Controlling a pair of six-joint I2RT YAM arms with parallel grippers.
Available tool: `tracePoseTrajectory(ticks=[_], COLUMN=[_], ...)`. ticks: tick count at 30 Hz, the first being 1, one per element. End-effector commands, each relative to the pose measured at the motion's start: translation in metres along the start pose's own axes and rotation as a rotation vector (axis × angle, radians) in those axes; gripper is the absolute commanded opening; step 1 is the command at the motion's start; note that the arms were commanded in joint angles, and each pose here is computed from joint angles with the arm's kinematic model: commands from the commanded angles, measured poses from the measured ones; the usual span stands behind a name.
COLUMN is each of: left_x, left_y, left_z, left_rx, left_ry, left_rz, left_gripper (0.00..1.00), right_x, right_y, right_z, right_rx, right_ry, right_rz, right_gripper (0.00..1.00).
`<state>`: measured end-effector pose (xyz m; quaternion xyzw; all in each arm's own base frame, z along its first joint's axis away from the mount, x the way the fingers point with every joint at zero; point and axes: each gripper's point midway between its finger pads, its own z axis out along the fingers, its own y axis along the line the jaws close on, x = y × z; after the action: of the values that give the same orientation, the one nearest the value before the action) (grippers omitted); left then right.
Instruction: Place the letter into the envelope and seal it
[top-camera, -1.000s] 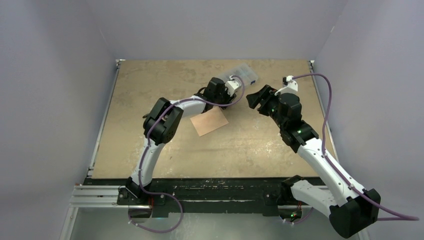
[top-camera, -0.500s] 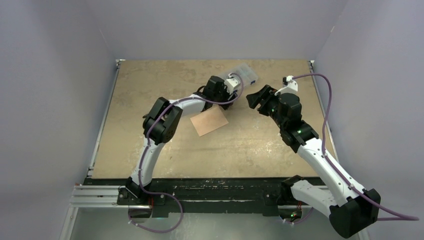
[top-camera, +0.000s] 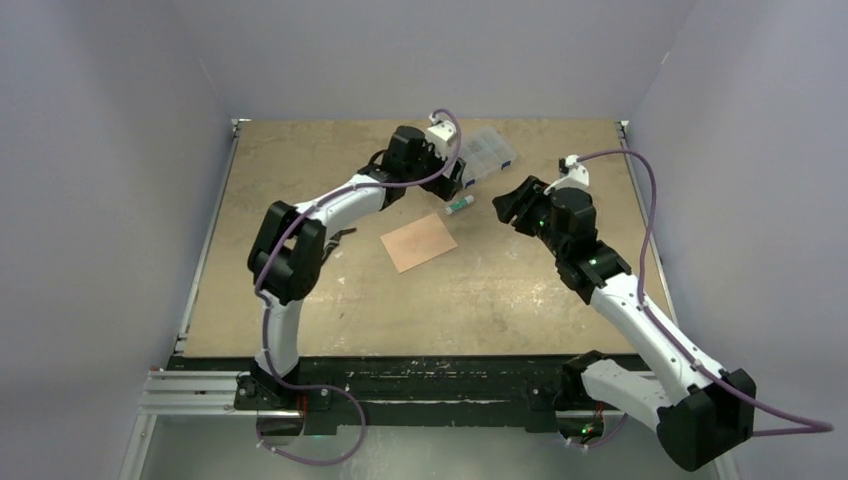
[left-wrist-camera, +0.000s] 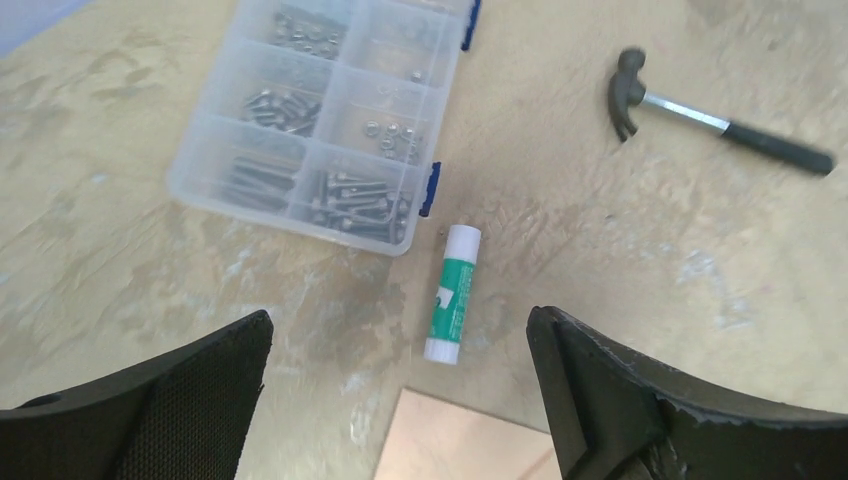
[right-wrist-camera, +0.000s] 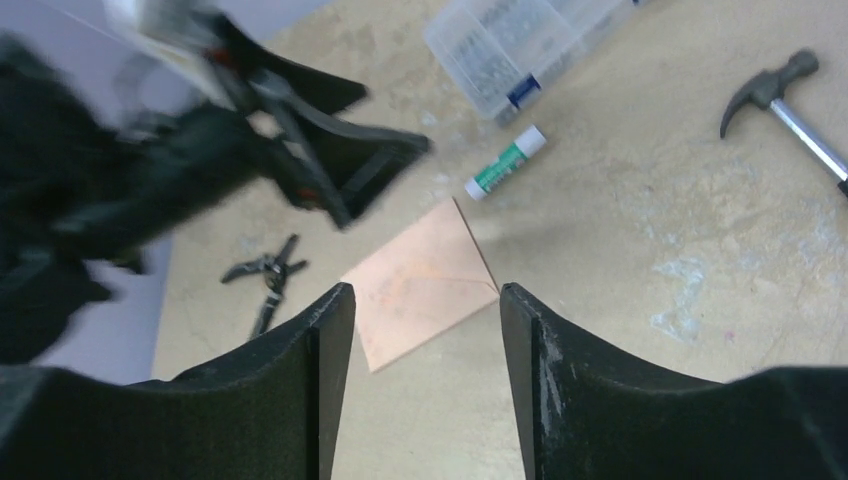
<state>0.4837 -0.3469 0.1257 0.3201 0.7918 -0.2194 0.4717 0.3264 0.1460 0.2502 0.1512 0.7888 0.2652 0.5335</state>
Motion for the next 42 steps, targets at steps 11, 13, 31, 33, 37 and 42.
tracePoseTrajectory(ticks=[11,13,31,33,37,42], left_x=[-0.049,-0.049,-0.065,-0.066,-0.065,-0.064], left_y=[0.04,0.04,0.036,0.036,0.035,0.034], left_z=[-0.189,-0.208,-0.259,-0.261,-0.264,-0.267], left_rx=[-0.467,-0.495,-0.535,-0.538,-0.537,-0.537], left_ry=[-0.089,-0.103,-0.16,-0.159,-0.157,-0.158], left_rz=[-0.39,-0.391,-0.396,-0.394,-0.391,-0.388], left_gripper=[0.99,0.99,0.99,0.99,0.99,0.99], right_x=[0.092,0.1,0.137,0.142,0.144,0.146], right_y=[-0.056,-0.06,-0.07,-0.075,-0.078,-0.08], right_z=[0.054,0.064,0.153,0.163,0.177,0.189], right_rx=[0.103,0.106,0.156,0.179,0.196,0.209], right_ry=[0.243,0.258,0.292,0.293,0.282,0.27], right_rz=[-0.184,-0.19,-0.244,-0.246,-0.25,-0.238], right_gripper=[0.45,0.45,0.39,0.39,0.38,0.38])
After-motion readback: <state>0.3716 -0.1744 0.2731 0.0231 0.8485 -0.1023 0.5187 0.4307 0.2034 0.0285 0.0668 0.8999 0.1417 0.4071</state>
